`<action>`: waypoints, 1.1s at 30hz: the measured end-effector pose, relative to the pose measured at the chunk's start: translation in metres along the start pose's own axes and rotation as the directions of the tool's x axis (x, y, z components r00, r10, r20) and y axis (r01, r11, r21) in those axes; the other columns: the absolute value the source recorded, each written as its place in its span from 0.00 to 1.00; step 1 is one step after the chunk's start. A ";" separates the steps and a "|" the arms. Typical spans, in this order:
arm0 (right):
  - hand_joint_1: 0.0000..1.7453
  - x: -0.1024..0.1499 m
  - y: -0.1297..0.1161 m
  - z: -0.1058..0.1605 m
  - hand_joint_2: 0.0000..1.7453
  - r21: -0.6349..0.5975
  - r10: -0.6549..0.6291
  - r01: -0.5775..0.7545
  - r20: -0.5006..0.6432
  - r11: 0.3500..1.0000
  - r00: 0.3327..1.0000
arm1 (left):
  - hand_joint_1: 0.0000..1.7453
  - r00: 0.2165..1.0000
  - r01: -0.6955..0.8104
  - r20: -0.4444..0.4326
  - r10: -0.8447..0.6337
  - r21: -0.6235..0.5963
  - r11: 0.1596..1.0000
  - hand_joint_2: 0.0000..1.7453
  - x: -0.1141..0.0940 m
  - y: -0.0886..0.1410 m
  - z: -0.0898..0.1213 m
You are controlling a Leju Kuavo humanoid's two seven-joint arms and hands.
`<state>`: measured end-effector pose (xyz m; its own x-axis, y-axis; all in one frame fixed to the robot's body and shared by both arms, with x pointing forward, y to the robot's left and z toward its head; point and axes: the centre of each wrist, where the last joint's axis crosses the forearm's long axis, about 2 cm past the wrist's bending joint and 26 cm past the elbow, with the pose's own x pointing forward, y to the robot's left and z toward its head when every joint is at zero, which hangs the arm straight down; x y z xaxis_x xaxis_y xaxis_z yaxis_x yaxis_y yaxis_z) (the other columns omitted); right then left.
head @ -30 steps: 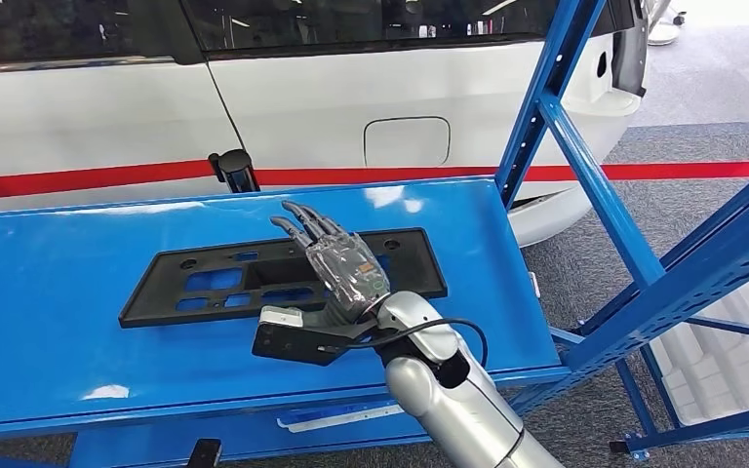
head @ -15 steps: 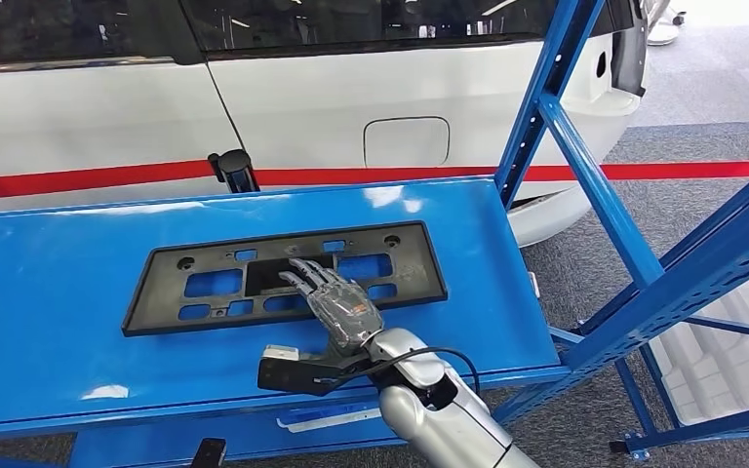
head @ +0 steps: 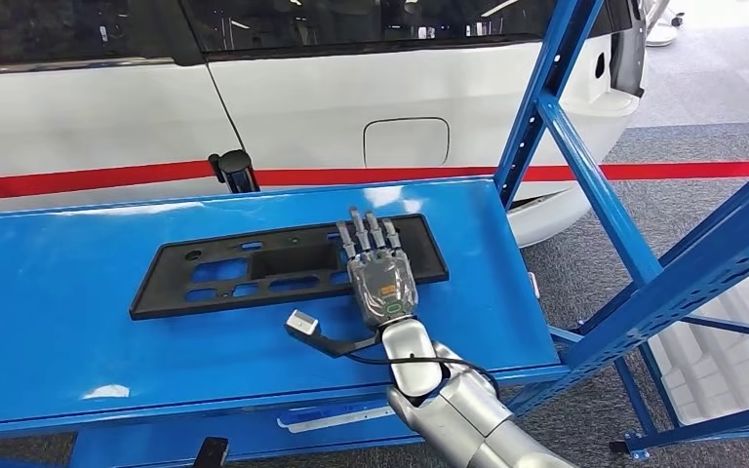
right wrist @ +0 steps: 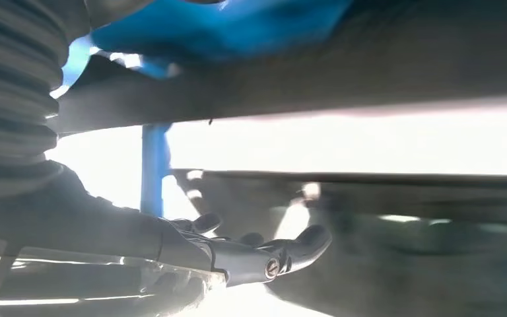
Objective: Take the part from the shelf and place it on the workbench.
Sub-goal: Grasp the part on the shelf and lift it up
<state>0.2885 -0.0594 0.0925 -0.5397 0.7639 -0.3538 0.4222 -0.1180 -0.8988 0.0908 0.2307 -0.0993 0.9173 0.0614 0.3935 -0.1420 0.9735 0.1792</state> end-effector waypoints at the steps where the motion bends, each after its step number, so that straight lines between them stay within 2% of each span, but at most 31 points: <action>1: 0.00 -0.005 0.004 0.000 1.00 -0.002 0.023 -0.023 -0.032 1.000 0.999 | 0.00 1.000 0.004 0.000 -0.004 0.000 1.000 0.00 0.001 0.000 0.000; 5: 0.00 -0.017 0.014 -0.001 1.00 0.007 0.108 -0.108 -0.091 0.994 0.990 | 0.00 1.000 0.017 0.002 -0.017 0.006 1.000 0.00 0.004 -0.001 -0.001; 9: 0.00 -0.018 0.018 -0.001 1.00 0.004 0.166 -0.166 -0.087 0.986 0.982 | 0.00 1.000 0.025 0.007 -0.025 0.006 1.000 0.00 0.005 -0.002 0.000; 13: 0.98 -0.018 0.021 0.000 1.00 0.018 0.202 -0.202 -0.061 0.979 0.977 | 0.00 1.000 0.028 0.007 -0.028 0.004 1.000 0.00 0.005 -0.002 0.000; 22: 0.99 -0.014 0.024 0.004 1.00 0.073 0.209 -0.207 -0.023 0.976 0.978 | 0.00 0.999 0.034 0.007 -0.034 -0.002 0.999 0.00 0.007 -0.003 0.000; 33: 1.00 -0.014 0.022 0.001 1.00 0.063 0.183 -0.181 -0.030 0.981 0.983 | 0.00 0.999 0.036 0.009 -0.036 -0.005 0.999 0.00 0.008 -0.003 -0.001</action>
<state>0.3044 -0.0729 0.0774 -0.4314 0.7477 -0.5047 0.4662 -0.2942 -0.8343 0.0986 0.2284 -0.0972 0.9183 0.0246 0.3952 -0.1072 0.9763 0.1882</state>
